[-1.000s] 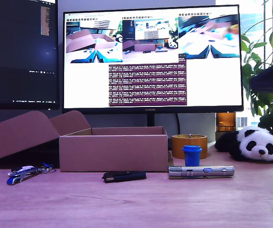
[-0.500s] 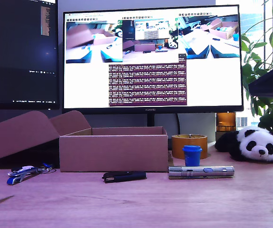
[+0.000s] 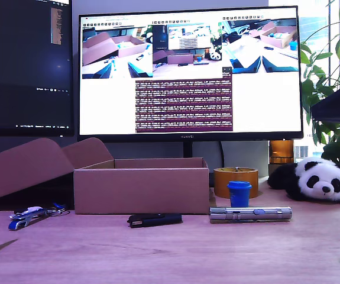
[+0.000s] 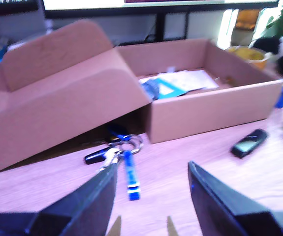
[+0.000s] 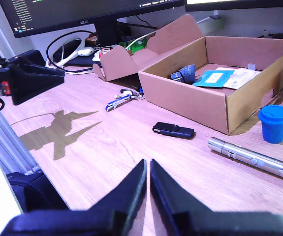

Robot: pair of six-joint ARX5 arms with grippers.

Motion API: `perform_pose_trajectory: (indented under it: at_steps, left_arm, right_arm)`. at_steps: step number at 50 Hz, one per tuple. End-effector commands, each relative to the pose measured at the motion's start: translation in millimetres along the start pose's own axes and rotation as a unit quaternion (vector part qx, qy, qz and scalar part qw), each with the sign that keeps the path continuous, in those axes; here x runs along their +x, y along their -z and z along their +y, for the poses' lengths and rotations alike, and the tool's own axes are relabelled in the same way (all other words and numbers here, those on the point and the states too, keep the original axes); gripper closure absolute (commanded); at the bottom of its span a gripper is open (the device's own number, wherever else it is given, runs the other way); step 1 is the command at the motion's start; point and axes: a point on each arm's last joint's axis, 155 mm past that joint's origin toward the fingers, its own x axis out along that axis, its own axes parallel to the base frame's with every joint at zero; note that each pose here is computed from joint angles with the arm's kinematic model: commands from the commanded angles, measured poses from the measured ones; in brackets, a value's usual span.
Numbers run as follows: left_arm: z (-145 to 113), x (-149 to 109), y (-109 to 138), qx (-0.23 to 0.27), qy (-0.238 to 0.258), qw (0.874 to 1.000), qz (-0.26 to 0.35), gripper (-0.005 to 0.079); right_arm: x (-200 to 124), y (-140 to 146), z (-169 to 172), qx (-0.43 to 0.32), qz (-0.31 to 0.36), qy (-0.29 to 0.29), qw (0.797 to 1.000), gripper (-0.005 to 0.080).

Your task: Pick up the keys and place it inside the cardboard box

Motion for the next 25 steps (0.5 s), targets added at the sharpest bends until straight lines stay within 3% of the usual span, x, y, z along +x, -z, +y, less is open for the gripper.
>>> perform_pose_trajectory:
  at_steps: [1,25]
  left_arm:
    - [1,3,10,0.001,-0.002,1.0,0.012,0.0328]
    - [6,31,35,-0.003,-0.005,0.999,0.053,0.0329]
  right_arm:
    - [2,6,-1,0.0,0.006,0.0,1.0,0.0765]
    - [1,6,-5,0.001,0.006,0.013,1.0,0.0765]
